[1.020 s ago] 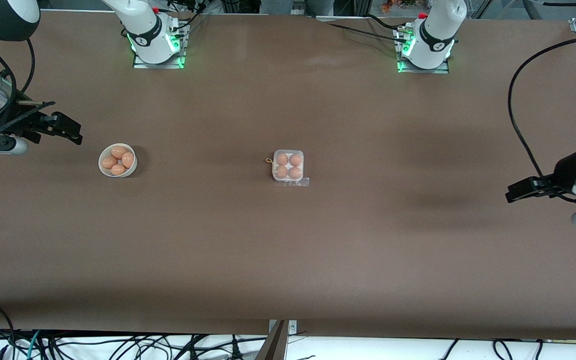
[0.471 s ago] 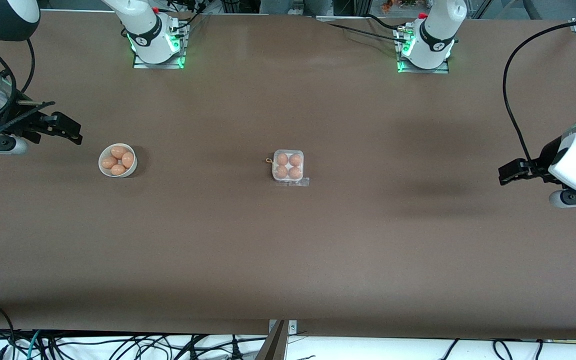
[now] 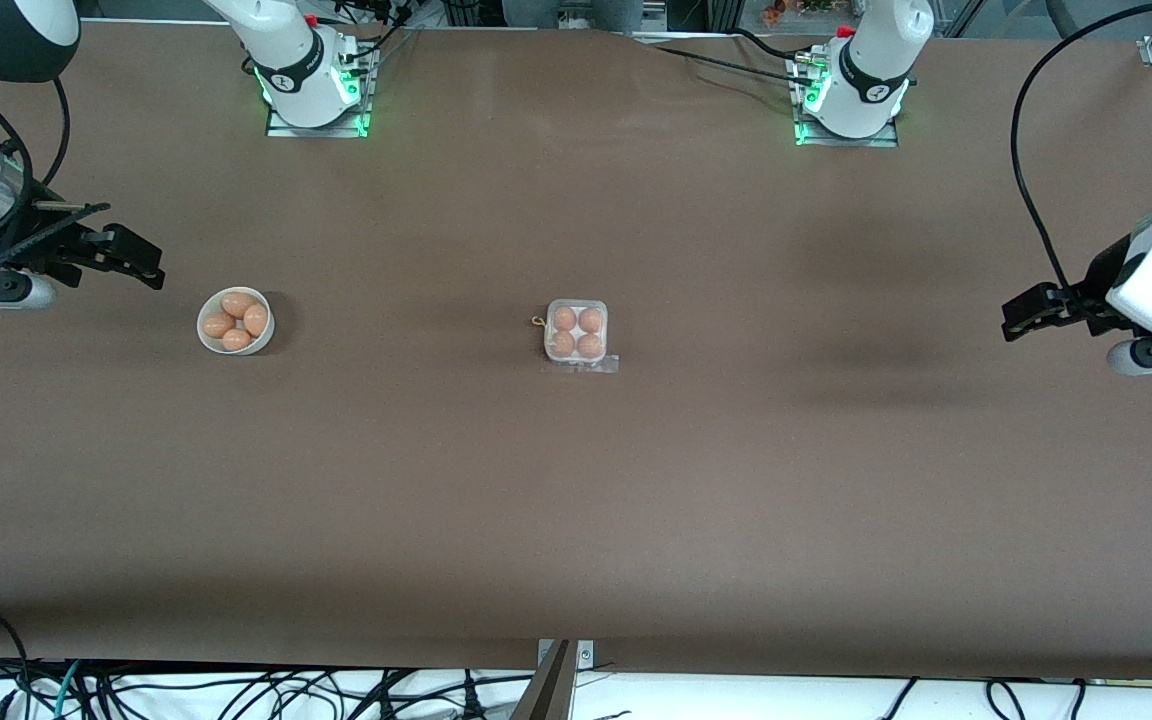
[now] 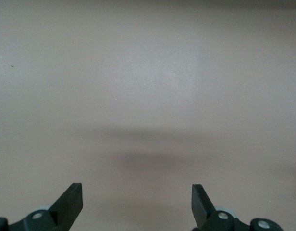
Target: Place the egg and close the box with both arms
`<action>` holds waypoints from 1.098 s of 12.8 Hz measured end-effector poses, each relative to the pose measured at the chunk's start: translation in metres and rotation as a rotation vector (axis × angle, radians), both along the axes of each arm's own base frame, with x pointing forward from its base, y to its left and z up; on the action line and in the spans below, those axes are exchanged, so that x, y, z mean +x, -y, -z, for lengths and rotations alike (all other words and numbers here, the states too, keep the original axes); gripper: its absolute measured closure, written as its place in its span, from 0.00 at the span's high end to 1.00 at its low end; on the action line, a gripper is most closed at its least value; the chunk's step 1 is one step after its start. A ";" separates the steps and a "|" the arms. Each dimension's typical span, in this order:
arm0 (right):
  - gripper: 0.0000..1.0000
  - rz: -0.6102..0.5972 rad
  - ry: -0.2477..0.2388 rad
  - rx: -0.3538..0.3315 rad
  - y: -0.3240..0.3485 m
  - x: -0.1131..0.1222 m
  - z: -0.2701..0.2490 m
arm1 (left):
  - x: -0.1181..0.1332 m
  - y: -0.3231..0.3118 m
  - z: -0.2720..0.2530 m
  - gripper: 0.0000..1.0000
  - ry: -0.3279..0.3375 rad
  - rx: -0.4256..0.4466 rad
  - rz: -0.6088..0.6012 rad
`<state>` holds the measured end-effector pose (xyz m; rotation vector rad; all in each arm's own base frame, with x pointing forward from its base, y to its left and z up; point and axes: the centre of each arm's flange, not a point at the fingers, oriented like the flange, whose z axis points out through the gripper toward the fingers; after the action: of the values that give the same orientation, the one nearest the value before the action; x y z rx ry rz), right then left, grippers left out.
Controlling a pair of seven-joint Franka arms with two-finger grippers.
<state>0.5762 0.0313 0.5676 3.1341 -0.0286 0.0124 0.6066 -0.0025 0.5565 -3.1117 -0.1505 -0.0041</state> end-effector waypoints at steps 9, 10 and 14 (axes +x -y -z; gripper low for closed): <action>1.00 0.000 0.000 0.000 0.000 0.000 0.000 | -0.022 0.004 -0.012 1.00 0.007 -0.024 0.008; 1.00 0.000 0.000 0.000 0.000 0.000 0.000 | -0.022 0.003 -0.011 1.00 0.006 -0.024 0.008; 1.00 0.000 0.000 0.000 0.000 0.000 0.000 | -0.022 0.000 -0.012 1.00 0.007 -0.024 0.001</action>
<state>0.5762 0.0313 0.5676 3.1341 -0.0288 0.0124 0.5845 -0.0020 0.5687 -3.1360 -0.1501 -0.0137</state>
